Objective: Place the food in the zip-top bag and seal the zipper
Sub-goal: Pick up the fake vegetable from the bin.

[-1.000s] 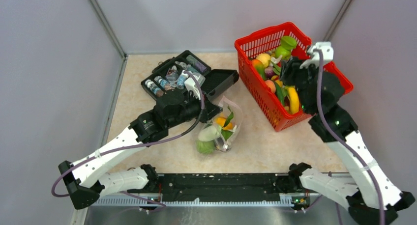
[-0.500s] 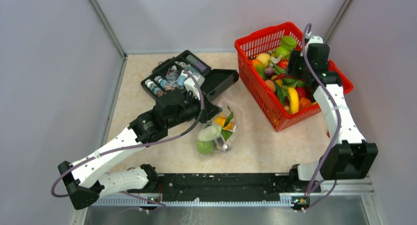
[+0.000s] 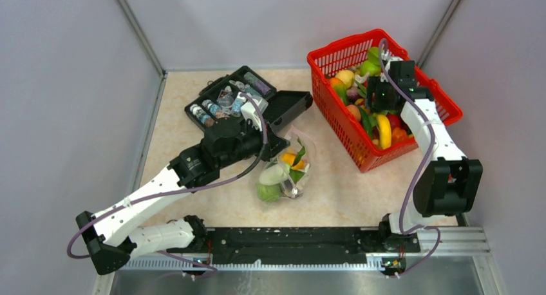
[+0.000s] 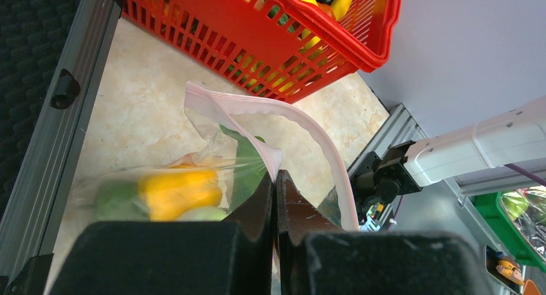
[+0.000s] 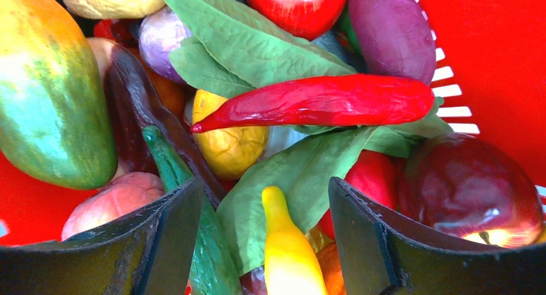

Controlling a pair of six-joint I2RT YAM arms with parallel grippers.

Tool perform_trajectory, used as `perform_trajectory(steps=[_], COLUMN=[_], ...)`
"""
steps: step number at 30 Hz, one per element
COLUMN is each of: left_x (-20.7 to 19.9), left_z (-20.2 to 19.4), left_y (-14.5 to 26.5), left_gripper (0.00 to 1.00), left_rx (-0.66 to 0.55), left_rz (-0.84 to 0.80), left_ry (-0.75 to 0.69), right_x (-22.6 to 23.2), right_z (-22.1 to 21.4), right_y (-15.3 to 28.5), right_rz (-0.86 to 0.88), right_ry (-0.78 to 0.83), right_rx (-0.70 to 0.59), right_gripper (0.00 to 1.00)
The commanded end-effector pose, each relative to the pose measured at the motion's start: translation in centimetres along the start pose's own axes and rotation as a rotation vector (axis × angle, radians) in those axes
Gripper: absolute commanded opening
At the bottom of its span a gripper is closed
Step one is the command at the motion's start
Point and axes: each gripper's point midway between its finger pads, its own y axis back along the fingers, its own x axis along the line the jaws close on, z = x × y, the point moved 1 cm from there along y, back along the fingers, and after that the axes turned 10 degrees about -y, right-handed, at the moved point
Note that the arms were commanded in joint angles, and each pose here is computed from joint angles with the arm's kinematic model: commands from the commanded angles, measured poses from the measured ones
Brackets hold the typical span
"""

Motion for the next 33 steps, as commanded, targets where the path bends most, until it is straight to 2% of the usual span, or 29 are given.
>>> perform_trajectory(steps=[1, 6, 9, 12, 16, 18, 21, 22, 24, 25, 26, 28, 29, 33], left_x=[-0.4, -0.4, -0.4, -0.6, -0.7, -0.6, -0.6, -0.5, -0.6, -0.5, -0.6, -0.5, -0.4, -0.3], left_z=[1.0, 1.2, 1.1, 1.1, 1.1, 1.1, 1.0, 1.0, 1.0, 1.0, 1.0, 0.9, 0.9, 0.9], left_y=[0.2, 0.4, 0.4, 0.3, 0.3, 0.4, 0.4, 0.4, 0.4, 0.4, 0.5, 0.5, 0.5, 0.7], left_gripper=[0.0, 0.0, 0.0, 0.0, 0.0, 0.0, 0.0, 0.0, 0.0, 0.0, 0.0, 0.0, 0.0, 0.0], left_rx=[-0.034, -0.039, -0.037, -0.035, -0.033, -0.034, -0.034, -0.033, -0.034, -0.033, -0.034, -0.032, -0.034, -0.04], left_rz=[-0.011, -0.01, -0.01, -0.019, -0.024, -0.019, -0.018, -0.018, -0.019, -0.018, -0.019, -0.016, -0.013, -0.006], left_ry=[-0.016, -0.012, -0.01, -0.006, -0.001, -0.001, -0.002, -0.003, -0.003, -0.003, -0.003, -0.002, -0.002, -0.002], right_x=[2.3, 3.6, 3.0, 1.9, 2.8, 3.2, 3.6, 3.4, 3.2, 3.2, 3.3, 3.2, 3.1, 2.8], right_z=[0.5, -1.0, -2.0, -2.6, -3.8, -3.2, -2.0, -1.7, -1.2, -1.0, -0.9, -0.3, 0.1, 1.8], right_y=[0.9, 1.4, 0.3, -1.4, -1.7, -1.0, -0.1, 0.0, 0.3, 0.5, 0.7, 1.3, 1.7, 3.8], right_rz=[0.153, 0.256, 0.233, 0.159, 0.219, 0.242, 0.267, 0.253, 0.237, 0.241, 0.242, 0.232, 0.232, 0.215], right_ry=[0.03, 0.062, 0.099, 0.085, 0.093, 0.09, 0.098, 0.096, 0.092, 0.095, 0.095, 0.085, 0.083, 0.04], right_rx=[-0.027, -0.004, 0.055, 0.119, 0.187, 0.141, 0.049, 0.033, 0.01, 0.002, -0.007, -0.047, -0.075, -0.216], right_gripper=[0.67, 0.69, 0.7, 0.66, 0.59, 0.5, 0.44, 0.37, 0.31, 0.2, 0.14, 0.12, 0.07, 0.02])
